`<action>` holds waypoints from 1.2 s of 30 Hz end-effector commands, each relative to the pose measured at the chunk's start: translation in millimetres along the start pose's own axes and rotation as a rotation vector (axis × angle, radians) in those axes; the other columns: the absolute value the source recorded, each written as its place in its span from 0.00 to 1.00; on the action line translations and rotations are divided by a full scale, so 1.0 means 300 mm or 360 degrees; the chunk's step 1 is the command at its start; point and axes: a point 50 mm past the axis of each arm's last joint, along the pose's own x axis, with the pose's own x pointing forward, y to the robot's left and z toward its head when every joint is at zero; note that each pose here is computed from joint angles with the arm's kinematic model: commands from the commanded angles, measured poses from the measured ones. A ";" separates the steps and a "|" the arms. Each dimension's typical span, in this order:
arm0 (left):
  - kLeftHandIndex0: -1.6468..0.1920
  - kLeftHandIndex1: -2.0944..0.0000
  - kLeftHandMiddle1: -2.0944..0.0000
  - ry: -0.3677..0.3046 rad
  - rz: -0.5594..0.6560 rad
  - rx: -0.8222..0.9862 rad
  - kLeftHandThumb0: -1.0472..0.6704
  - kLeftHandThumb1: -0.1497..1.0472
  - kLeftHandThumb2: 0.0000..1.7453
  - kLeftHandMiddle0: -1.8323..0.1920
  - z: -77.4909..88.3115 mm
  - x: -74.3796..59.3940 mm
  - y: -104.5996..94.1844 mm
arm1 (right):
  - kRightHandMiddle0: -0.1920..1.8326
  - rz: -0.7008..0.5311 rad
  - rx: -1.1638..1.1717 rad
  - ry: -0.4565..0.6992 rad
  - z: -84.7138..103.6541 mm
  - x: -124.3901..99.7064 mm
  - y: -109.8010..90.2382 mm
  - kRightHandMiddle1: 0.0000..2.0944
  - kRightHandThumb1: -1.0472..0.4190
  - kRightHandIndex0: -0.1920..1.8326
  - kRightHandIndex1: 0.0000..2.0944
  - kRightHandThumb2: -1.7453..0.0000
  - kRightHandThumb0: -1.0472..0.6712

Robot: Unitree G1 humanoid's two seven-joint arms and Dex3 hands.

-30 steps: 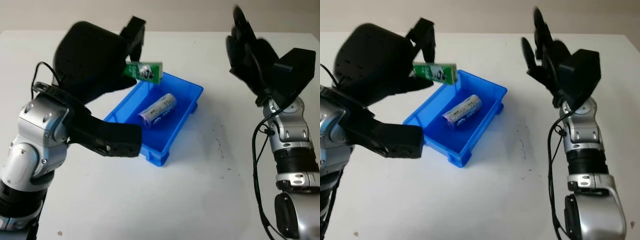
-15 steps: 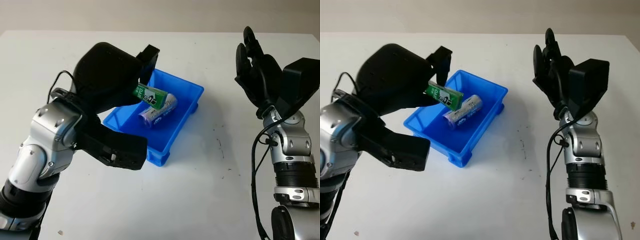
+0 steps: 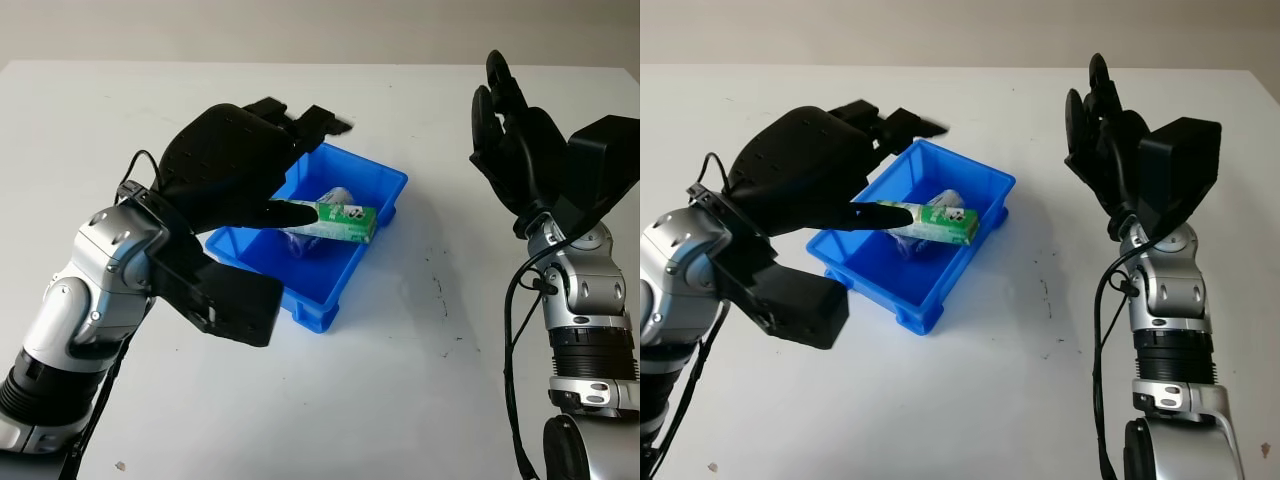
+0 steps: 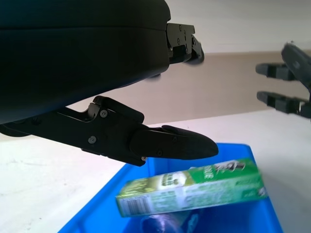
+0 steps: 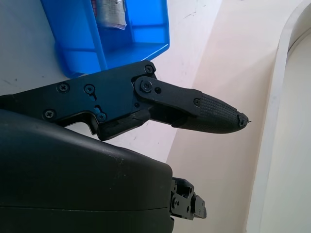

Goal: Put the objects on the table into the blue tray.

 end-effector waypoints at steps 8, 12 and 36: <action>0.99 0.97 1.00 -0.0030 0.0100 -0.0195 0.37 1.00 0.17 1.00 -0.023 -0.007 0.023 | 0.00 -0.0008 -0.0002 -0.0028 0.017 0.000 0.007 0.00 0.00 0.00 0.00 0.60 0.21; 1.00 1.00 1.00 -0.0004 0.0271 -0.0563 0.29 1.00 0.28 1.00 -0.073 -0.013 0.058 | 0.00 -0.0010 0.0003 -0.0031 0.017 0.002 0.008 0.00 0.00 0.00 0.00 0.61 0.21; 1.00 1.00 1.00 0.0883 0.1110 -0.2358 0.17 1.00 0.39 1.00 -0.449 -0.198 -0.227 | 0.00 0.0002 0.0057 -0.0053 0.001 0.004 0.015 0.00 0.00 0.00 0.00 0.58 0.23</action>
